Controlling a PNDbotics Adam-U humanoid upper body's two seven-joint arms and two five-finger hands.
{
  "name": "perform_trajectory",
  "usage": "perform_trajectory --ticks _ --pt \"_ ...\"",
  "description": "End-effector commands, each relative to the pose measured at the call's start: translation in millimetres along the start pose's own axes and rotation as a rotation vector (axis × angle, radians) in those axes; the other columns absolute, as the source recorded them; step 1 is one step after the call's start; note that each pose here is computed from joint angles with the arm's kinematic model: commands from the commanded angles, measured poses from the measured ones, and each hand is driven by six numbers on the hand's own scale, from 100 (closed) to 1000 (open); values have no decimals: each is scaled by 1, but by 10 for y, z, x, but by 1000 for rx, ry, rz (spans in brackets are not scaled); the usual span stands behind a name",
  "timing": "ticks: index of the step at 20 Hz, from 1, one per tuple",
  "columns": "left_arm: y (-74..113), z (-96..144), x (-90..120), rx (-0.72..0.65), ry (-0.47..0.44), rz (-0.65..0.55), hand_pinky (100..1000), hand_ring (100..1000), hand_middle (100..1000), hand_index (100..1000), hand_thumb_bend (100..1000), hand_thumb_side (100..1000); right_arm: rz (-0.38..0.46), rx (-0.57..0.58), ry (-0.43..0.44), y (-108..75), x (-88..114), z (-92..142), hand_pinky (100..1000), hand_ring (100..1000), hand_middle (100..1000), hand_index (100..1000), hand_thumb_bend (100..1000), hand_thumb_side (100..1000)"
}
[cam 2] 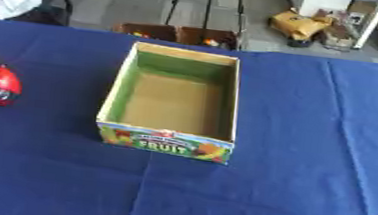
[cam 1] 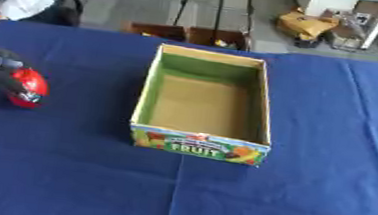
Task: Pick up objects on the table and place them in the box.
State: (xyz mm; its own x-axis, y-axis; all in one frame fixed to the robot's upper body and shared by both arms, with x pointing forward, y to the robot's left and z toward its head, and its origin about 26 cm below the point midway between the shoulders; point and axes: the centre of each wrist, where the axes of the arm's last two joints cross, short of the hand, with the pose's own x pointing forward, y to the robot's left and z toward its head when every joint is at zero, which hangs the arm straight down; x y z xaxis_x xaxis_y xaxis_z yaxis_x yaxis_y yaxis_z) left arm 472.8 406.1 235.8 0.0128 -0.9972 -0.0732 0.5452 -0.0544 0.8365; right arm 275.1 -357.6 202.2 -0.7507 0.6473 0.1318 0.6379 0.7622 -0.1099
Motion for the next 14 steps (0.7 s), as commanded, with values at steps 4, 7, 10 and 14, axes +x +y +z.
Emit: perform_trajectory --ticks 4,7,10,14 --pt "76 53 -32 27 -37 20 647 778 985 1000 368 698 9 -14 -25 -41 17 -80 722 784 719 827 100 1000" --pt "63 42 -37 16 -55 30 592 738 967 1000 329 653 10 -17 -23 -39 17 -81 723 784 715 821 100 1000" --pt "46 33 -47 -1 -54 39 591 741 979 1000 293 612 8 -23 -21 -37 17 -86 723 783 712 821 100 1000" --pt "38 25 -48 -16 -49 41 554 726 979 1000 219 559 6 -28 -19 -35 18 -88 723 782 708 819 100 1000"
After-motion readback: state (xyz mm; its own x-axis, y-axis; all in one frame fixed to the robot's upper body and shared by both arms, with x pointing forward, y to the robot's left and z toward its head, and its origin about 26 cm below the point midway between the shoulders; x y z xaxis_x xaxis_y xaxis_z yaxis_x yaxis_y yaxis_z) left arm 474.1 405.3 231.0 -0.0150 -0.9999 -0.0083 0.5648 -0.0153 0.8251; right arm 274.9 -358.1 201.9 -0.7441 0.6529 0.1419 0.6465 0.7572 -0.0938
